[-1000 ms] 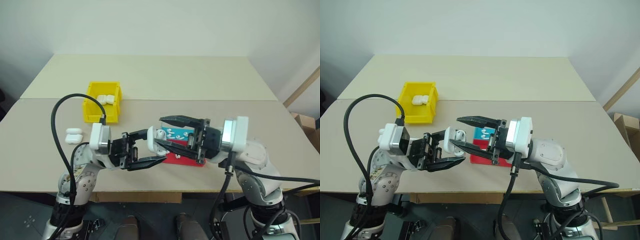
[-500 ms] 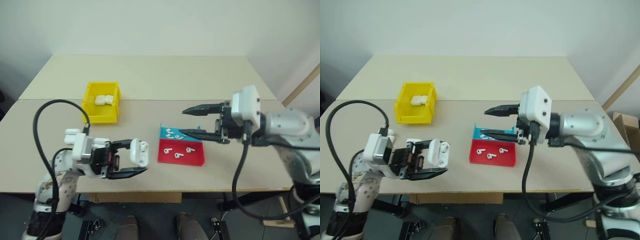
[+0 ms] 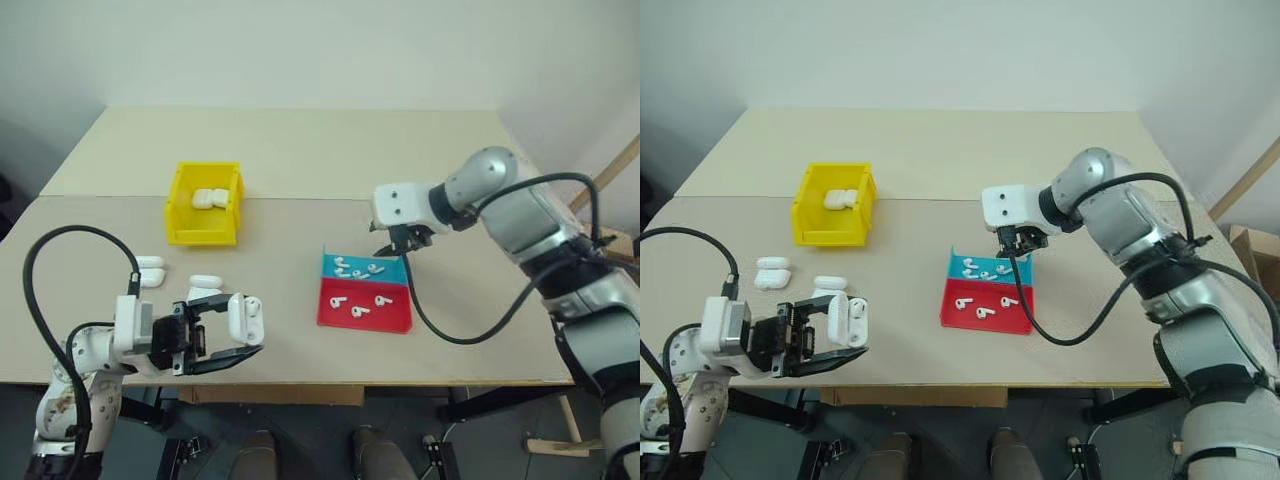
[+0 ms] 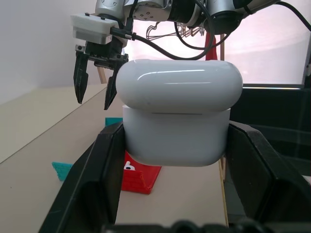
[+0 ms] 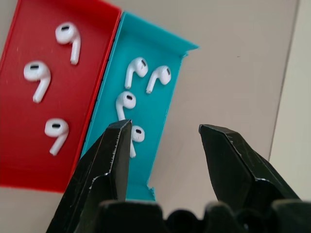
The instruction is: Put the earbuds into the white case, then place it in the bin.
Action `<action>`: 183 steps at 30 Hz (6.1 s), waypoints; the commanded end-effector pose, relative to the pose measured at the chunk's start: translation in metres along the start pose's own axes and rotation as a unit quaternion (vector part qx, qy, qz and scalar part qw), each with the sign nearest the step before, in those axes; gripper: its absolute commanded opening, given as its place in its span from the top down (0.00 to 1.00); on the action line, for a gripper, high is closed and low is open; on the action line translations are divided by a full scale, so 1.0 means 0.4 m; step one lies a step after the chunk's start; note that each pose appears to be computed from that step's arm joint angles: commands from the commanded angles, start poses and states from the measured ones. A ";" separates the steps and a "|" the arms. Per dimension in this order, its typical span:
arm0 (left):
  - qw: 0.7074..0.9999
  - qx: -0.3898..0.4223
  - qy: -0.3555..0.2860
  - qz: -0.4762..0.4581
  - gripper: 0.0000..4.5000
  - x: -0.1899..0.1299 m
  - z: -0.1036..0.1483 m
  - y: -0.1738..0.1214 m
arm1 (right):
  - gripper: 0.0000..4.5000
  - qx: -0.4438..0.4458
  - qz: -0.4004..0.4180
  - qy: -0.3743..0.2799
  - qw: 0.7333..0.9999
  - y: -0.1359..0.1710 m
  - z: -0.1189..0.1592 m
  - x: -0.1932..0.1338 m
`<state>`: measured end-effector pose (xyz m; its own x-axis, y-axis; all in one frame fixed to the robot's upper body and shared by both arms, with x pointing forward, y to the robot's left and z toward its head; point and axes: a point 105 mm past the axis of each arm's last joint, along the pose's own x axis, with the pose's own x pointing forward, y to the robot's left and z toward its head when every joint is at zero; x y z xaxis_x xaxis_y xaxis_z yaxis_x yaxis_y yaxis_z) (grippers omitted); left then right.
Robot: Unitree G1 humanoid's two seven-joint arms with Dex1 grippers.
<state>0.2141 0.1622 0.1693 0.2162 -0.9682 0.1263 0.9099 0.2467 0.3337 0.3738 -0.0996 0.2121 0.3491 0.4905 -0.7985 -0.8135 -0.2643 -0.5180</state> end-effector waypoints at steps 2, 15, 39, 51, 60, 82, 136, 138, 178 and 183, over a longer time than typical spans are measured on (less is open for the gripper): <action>1.000 0.023 -0.013 -0.002 0.38 0.019 0.027 -0.012 | 0.40 -0.033 0.036 0.040 0.998 -0.028 -0.008 0.009; 0.999 0.024 -0.025 0.003 0.38 0.035 0.035 -0.017 | 0.40 -0.042 0.099 0.098 0.989 -0.036 -0.012 0.108; 0.999 0.030 -0.023 0.004 0.38 0.053 0.030 -0.017 | 0.40 -0.089 0.109 0.111 0.984 -0.020 -0.040 0.148; 0.999 0.032 -0.022 0.006 0.38 0.052 0.032 -0.016 | 0.40 -0.107 0.093 0.100 0.985 -0.031 -0.024 0.155; 0.999 0.033 -0.020 0.006 0.38 0.050 0.030 -0.018 | 0.49 -0.111 0.096 0.097 0.984 -0.031 -0.017 0.158; 0.999 0.033 -0.016 0.003 0.38 0.052 0.024 -0.015 | 0.68 -0.167 0.087 0.081 0.979 -0.032 -0.004 0.158; 0.993 0.015 -0.112 -0.027 0.38 0.141 0.093 0.037 | 0.86 0.097 -0.258 -0.442 0.854 0.048 0.175 -0.296; 0.992 0.014 -0.118 -0.032 0.38 0.158 0.100 0.046 | 0.86 0.142 -0.257 -0.479 0.827 0.099 0.192 -0.306; 0.987 -0.021 -0.141 -0.079 0.38 0.251 0.138 0.057 | 0.86 0.266 -0.094 -0.593 0.754 0.228 0.324 -0.221; 0.987 -0.018 -0.142 -0.079 0.38 0.250 0.138 0.058 | 0.86 0.266 -0.092 -0.589 0.757 0.230 0.324 -0.211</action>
<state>0.2444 0.0725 0.2318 -0.0030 -0.9500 0.3123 0.9532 0.0917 0.2882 0.2135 -0.0582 0.2680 0.0977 0.9647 0.2445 -0.9857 0.1277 -0.1098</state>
